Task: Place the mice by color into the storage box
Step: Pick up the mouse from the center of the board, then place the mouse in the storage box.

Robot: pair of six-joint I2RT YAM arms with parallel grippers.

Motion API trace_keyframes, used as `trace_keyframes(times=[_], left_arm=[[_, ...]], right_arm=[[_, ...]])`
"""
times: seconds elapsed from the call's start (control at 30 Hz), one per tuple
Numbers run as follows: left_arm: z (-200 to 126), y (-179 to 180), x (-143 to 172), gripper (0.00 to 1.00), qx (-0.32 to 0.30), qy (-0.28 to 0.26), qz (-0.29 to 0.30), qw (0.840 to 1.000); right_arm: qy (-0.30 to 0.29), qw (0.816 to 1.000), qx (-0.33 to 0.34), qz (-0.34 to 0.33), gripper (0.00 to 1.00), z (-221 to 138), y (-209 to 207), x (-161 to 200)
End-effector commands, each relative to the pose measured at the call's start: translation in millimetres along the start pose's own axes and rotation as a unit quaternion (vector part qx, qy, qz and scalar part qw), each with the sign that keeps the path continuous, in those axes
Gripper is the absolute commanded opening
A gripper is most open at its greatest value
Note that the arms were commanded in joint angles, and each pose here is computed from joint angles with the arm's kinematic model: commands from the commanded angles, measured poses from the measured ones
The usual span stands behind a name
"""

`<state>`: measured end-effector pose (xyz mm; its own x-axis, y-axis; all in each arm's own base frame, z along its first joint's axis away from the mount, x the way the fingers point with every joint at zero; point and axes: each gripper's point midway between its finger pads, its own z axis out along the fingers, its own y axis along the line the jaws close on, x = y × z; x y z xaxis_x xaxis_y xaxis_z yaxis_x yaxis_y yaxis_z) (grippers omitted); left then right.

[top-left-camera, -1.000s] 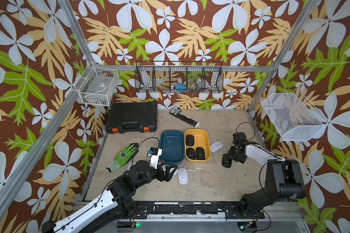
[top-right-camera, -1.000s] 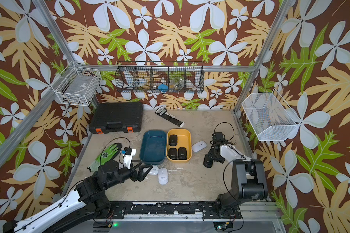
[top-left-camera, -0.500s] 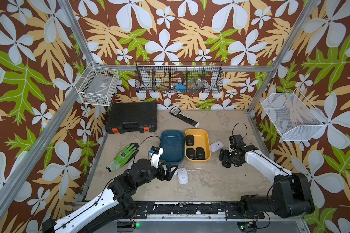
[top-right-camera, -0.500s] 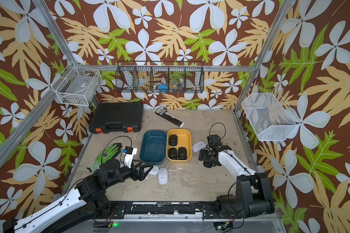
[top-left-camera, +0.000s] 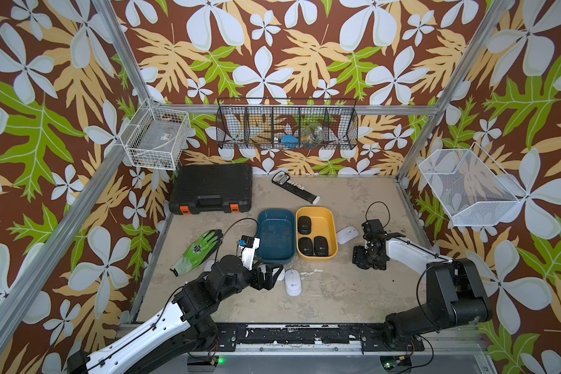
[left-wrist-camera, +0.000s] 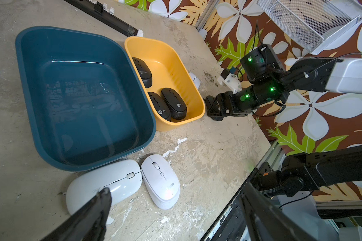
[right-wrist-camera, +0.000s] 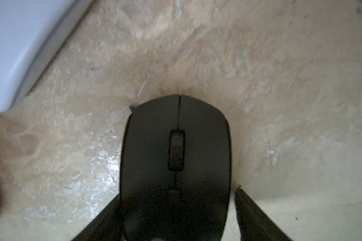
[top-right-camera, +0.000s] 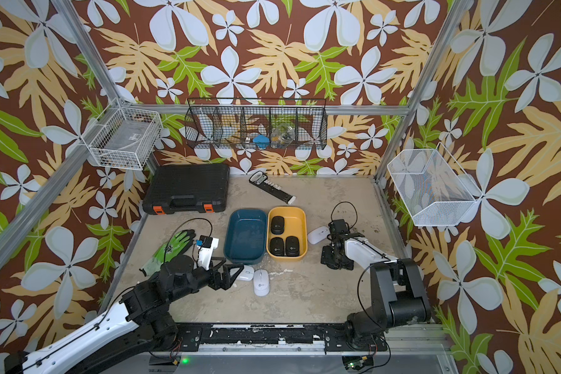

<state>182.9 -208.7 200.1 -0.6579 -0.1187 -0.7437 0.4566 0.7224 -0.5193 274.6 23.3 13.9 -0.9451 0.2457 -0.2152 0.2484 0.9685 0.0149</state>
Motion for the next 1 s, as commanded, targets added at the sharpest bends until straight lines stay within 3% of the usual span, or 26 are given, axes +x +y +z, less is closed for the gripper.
trace_keyframes(times=[0.0,0.13,0.27,0.3,0.5,0.7,0.83,0.97], left_arm=[[-2.5,1.2,-4.8,1.00,-0.007,-0.009,0.003,1.000],[-4.4,1.0,-7.2,1.00,-0.009,-0.012,0.006,1.000],[-5.0,0.6,-9.1,1.00,-0.010,-0.013,0.011,1.000],[-4.9,0.4,-9.1,1.00,-0.011,-0.012,0.011,1.000],[-3.3,1.5,-9.1,1.00,-0.015,-0.011,0.011,1.000],[0.9,1.0,-10.4,1.00,-0.017,-0.009,0.011,1.000],[1.1,-1.1,-15.1,1.00,-0.017,-0.014,0.011,1.000],[-0.8,-2.9,-19.2,1.00,-0.018,-0.018,0.008,1.000]], right_arm=[[-0.012,1.000,-0.002,0.014,0.69,4.6,2.5,-8.7],[-0.020,1.000,0.002,0.019,0.59,2.8,2.2,-15.0],[-0.034,0.999,0.005,0.012,0.32,-7.7,2.1,-22.8],[-0.041,0.999,0.004,0.013,0.30,-13.4,2.3,-25.9],[-0.112,0.993,-0.026,-0.009,0.28,-75.7,23.9,-48.0],[-0.150,0.981,-0.086,-0.090,0.27,-128.0,111.0,-53.1],[-0.133,0.978,-0.091,-0.134,0.27,-122.1,168.2,-52.1],[-0.117,0.980,-0.075,-0.142,0.27,-96.5,197.8,-64.0]])
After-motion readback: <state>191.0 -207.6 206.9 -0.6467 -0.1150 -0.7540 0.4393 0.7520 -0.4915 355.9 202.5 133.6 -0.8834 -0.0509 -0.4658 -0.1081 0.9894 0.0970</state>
